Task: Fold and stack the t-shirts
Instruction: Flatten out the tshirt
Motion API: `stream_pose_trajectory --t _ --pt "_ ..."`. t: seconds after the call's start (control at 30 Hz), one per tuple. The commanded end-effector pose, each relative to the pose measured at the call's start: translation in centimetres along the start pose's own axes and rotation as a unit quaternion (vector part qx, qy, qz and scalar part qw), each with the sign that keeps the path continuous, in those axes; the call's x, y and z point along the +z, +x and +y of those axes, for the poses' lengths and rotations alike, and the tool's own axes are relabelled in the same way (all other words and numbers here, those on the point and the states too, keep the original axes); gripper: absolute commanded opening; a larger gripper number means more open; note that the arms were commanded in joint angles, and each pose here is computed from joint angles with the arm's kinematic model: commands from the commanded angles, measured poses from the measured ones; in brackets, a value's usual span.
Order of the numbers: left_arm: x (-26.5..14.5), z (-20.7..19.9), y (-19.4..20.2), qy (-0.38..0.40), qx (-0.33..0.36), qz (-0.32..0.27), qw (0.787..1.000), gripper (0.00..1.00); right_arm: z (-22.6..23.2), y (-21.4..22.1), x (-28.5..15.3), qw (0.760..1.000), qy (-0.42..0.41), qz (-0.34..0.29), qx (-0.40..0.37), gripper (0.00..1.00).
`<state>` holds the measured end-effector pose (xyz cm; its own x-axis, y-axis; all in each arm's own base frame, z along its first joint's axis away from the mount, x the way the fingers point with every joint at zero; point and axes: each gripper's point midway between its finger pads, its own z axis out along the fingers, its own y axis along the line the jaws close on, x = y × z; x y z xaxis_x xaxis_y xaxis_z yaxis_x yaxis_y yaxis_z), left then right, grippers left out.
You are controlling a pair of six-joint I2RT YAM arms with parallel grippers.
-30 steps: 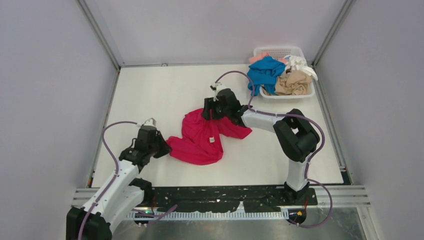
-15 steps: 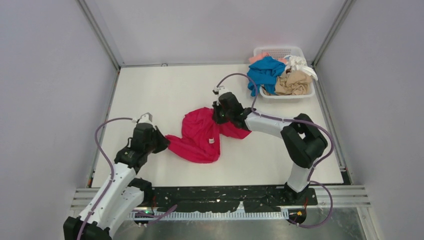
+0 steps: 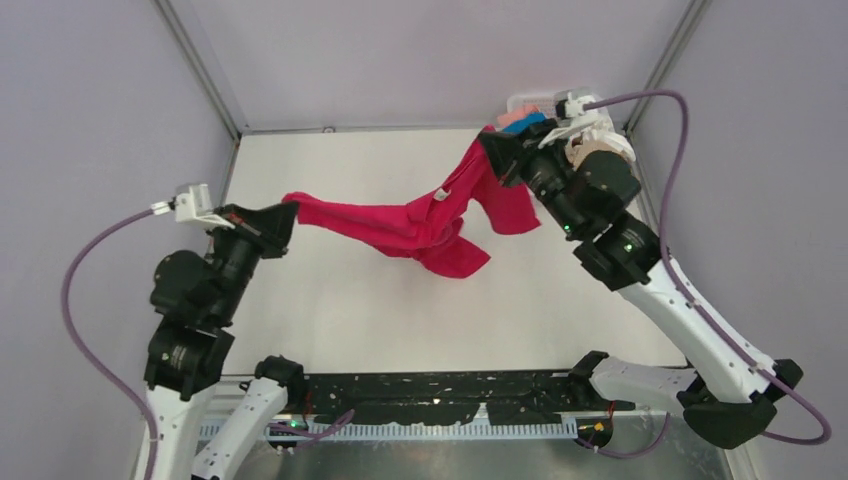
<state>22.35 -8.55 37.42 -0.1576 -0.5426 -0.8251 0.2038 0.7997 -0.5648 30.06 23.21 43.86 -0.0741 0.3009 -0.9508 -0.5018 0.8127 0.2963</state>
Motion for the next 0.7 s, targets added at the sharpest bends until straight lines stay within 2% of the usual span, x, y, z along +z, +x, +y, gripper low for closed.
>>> stream_pose_trajectory --t 0.0,0.2,0.27,0.37,0.5,0.67 --pt "-3.8 -6.0 -8.7 0.083 0.039 -0.110 0.990 0.00 3.7 -8.6 -3.4 0.994 -0.076 -0.077 -0.010 0.05" --pt "-9.1 -11.1 -15.4 0.155 0.067 -0.196 0.966 0.00 6.4 -16.8 -7.3 0.979 -0.129 -0.160 -0.020 0.05" --pt "-10.1 -12.3 -17.1 0.166 0.076 -0.216 0.959 0.00 7.6 -18.7 -8.3 0.971 -0.154 -0.181 -0.033 0.05" --pt "-9.9 -13.2 -19.1 0.160 0.093 -0.230 0.955 0.00 7.7 -21.6 -9.0 0.963 -0.147 -0.219 -0.044 0.05" --pt "-6.0 -11.8 -20.6 0.096 0.104 -0.236 0.961 0.00 6.8 -22.8 -6.8 0.964 -0.106 -0.237 -0.052 0.06" --pt "1.2 -9.4 -20.9 0.009 0.121 -0.210 0.970 0.00 6.0 -21.0 -0.3 0.968 -0.061 -0.228 -0.080 0.05"
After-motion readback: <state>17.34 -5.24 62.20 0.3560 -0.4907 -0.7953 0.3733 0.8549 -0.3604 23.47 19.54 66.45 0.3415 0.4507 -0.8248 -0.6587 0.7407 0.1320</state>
